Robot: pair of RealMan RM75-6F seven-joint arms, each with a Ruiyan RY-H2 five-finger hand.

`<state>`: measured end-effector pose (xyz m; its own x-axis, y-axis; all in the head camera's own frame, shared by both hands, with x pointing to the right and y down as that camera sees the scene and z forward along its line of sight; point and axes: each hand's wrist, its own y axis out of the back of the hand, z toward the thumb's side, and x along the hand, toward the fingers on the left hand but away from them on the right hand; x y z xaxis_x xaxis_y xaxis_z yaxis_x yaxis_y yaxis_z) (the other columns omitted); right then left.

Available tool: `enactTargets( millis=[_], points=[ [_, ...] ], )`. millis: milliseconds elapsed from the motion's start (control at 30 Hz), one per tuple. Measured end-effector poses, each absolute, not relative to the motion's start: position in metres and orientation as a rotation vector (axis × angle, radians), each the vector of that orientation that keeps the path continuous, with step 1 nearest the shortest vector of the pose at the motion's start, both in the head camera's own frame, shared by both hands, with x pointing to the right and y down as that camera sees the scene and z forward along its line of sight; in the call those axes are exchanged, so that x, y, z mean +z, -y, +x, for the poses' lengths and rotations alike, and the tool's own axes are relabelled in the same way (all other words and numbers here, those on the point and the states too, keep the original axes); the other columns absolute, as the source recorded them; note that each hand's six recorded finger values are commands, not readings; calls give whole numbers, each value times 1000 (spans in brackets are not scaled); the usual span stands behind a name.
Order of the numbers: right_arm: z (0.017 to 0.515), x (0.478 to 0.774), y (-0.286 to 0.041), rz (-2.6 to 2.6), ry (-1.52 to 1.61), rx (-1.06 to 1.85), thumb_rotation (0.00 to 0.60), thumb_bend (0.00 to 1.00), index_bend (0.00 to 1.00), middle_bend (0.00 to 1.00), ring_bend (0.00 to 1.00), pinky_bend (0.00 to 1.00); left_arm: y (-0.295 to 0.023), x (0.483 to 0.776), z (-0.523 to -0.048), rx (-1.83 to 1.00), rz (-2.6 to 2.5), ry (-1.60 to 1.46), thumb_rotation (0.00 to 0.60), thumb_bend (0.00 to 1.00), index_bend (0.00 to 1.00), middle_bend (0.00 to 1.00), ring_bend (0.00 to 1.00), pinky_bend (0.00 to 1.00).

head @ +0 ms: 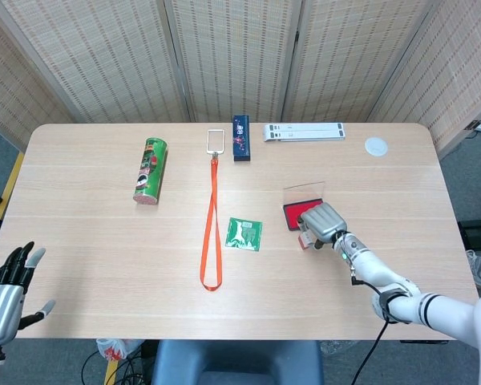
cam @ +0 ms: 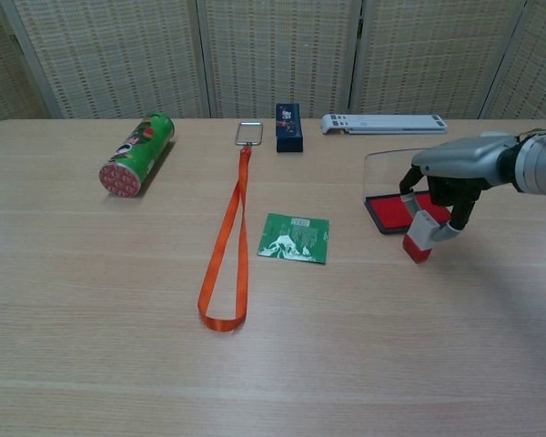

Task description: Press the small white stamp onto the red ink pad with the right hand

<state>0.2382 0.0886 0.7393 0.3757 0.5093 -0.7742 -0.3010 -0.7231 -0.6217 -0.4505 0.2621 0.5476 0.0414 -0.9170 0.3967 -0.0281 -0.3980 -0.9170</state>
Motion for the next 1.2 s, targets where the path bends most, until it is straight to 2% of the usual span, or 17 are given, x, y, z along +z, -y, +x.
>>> enactTargets(
  millis=[300, 400, 467, 533, 633, 733, 867, 1000, 1200],
  points=[
    [239, 745, -88, -1900, 169, 1438, 600, 330, 942, 1000, 891, 875, -261, 550, -452, -1474, -1547, -985, 600, 200, 85, 53, 65, 266],
    [241, 747, -88, -1898, 159, 1450, 600, 304, 928, 996, 856, 872, -261, 551, -451, -1475, -1547, -980, 600, 200, 87, 53, 65, 266],
    [242, 748, -89, -1903, 148, 1462, 600, 285, 836, 960, 802, 845, -261, 551, -451, -1476, -1546, -978, 600, 200, 89, 53, 65, 266],
    [245, 748, -89, -1909, 140, 1477, 600, 269, 670, 897, 746, 792, -260, 551, -451, -1476, -1546, -979, 600, 200, 90, 53, 66, 266],
    [247, 747, -89, -1916, 138, 1489, 600, 253, 472, 829, 680, 724, -260, 552, -452, -1480, -1547, -979, 600, 200, 91, 53, 65, 266],
    [248, 744, -88, -1925, 139, 1498, 600, 239, 328, 799, 641, 685, -259, 553, -452, -1484, -1548, -981, 600, 200, 91, 53, 65, 266],
    [250, 742, -88, -1924, 137, 1507, 600, 231, 203, 769, 601, 647, -258, 554, -453, -1487, -1549, -981, 600, 200, 91, 53, 65, 266],
    [252, 741, -87, -1920, 137, 1515, 600, 223, 121, 724, 560, 611, -258, 554, -453, -1489, -1548, -981, 600, 200, 91, 53, 65, 266],
    [253, 734, -86, -1920, 143, 1513, 600, 202, 41, 552, 423, 487, -258, 554, -453, -1491, -1546, -981, 600, 200, 91, 53, 65, 266]
  ],
)
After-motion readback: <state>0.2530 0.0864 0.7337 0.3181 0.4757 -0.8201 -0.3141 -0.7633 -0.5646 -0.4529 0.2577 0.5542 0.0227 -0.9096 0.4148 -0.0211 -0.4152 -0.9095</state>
